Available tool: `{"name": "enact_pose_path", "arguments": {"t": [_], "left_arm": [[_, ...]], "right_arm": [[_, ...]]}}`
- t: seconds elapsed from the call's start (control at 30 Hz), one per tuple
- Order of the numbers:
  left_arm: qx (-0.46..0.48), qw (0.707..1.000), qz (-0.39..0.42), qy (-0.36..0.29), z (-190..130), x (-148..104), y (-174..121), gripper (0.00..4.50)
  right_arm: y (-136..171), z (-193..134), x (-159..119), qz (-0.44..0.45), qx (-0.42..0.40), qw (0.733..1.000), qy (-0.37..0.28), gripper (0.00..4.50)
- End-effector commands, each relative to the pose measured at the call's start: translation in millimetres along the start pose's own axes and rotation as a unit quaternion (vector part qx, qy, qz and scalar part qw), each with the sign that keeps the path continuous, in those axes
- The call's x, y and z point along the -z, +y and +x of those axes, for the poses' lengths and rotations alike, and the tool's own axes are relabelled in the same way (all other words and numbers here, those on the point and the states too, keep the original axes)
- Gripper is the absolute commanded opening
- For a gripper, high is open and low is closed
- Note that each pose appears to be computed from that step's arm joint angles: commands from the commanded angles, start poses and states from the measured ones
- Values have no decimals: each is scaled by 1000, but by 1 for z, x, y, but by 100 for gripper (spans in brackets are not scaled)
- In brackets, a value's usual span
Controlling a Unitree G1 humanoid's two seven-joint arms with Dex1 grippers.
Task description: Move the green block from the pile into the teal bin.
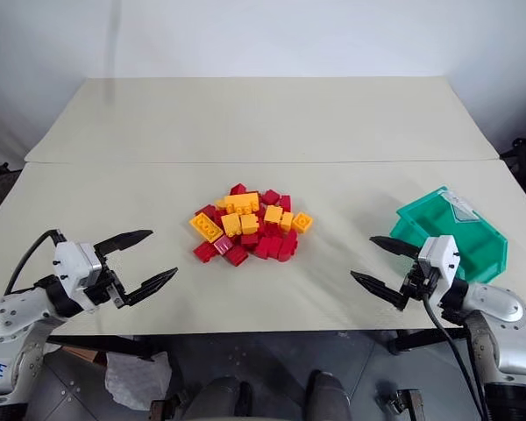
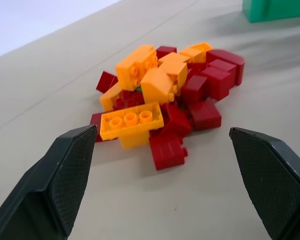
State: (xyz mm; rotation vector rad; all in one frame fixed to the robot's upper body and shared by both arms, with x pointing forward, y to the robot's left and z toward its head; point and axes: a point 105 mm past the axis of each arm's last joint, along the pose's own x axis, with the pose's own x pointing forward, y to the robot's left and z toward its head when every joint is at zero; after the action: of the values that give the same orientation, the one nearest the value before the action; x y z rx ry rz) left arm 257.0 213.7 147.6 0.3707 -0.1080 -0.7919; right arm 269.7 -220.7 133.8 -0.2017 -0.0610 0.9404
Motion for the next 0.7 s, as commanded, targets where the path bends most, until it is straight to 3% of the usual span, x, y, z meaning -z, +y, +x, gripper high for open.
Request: {"name": "enact_pose_path", "arguments": {"t": [0.03, 0.13, 0.43, 0.53, 0.7], "left_arm": [[6, 1000, 11, -9, 0, -8, 2, 450], [35, 998, -40, 21, -3, -2, -5, 450], [7, 1000, -26, -13, -15, -7, -2, 450], [-20, 999, -41, -5, -25, 1, 2, 450], [-66, 996, -58, 10, -41, 13, 3, 450]], "right_arm": [[-5, -4, -15, -23, 5, 1000, -18, 446], [-4, -2, -14, -20, 2, 1000, -21, 446], [14, 32, -25, -7, -57, 997, -60, 446], [26, 55, -34, -7, -101, 993, -66, 387], [39, 88, -38, -14, -144, 988, -46, 219]]}}
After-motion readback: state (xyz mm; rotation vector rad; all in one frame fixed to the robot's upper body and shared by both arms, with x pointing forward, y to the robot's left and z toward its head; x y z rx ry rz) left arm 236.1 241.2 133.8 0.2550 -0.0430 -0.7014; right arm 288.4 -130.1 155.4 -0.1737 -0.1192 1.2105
